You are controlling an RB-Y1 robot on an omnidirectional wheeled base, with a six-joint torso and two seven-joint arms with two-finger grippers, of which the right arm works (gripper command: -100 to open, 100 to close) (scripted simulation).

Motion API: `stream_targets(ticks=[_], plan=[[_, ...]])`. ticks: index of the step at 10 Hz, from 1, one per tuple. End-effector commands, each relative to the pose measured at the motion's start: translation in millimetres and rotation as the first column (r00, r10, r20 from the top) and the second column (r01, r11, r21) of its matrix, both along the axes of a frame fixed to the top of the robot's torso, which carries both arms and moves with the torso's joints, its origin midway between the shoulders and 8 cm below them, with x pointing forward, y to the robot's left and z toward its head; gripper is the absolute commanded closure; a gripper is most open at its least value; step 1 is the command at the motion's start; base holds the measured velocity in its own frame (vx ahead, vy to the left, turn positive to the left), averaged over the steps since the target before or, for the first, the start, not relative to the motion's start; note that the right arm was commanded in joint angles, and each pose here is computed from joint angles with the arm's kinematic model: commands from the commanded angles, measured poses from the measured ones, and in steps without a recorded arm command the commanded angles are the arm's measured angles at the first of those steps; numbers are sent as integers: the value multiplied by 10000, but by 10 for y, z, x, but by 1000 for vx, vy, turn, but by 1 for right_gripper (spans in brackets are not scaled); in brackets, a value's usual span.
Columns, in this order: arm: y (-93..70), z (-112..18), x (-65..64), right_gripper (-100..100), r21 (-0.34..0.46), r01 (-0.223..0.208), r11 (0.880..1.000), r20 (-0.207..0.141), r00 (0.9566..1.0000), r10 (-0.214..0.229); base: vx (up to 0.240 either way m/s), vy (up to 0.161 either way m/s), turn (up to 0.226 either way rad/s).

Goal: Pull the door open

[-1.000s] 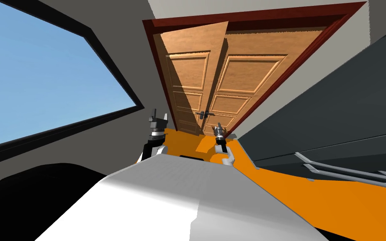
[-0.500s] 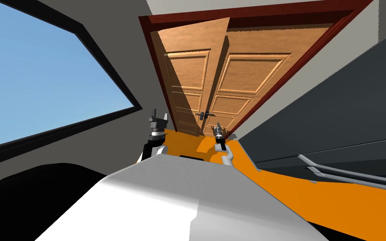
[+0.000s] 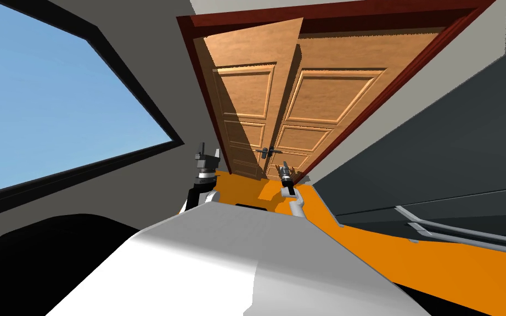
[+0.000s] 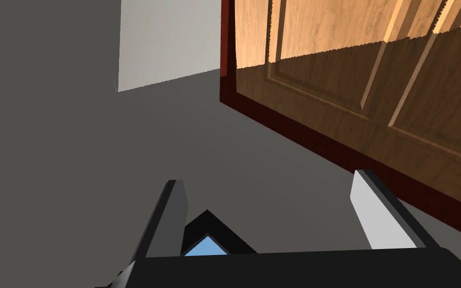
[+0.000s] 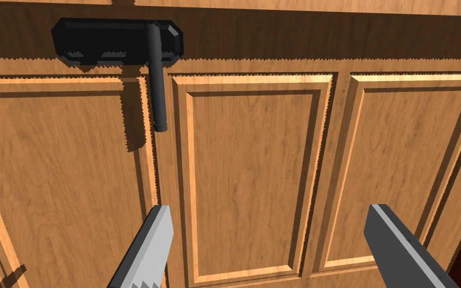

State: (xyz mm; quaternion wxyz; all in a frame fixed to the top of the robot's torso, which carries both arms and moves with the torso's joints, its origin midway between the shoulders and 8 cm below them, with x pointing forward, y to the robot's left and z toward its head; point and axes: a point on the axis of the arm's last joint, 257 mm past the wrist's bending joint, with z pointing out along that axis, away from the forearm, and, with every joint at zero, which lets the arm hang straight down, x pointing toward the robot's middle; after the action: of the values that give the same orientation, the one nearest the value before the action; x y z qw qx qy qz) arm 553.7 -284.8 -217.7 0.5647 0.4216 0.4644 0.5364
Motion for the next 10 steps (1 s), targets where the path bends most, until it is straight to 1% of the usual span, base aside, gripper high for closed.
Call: stream_targets(ticks=[1,5,10], plan=[[-29,-48,38,-100,27,9,10000,-115,9999,-9,66,3,-2],[-80,-234,200,-100,138,38,9999,-579,9983,-30,86,12,-13],[-130,-426,366,-100,291,91,9995,-1103,9939,-58,101,7,-11]])
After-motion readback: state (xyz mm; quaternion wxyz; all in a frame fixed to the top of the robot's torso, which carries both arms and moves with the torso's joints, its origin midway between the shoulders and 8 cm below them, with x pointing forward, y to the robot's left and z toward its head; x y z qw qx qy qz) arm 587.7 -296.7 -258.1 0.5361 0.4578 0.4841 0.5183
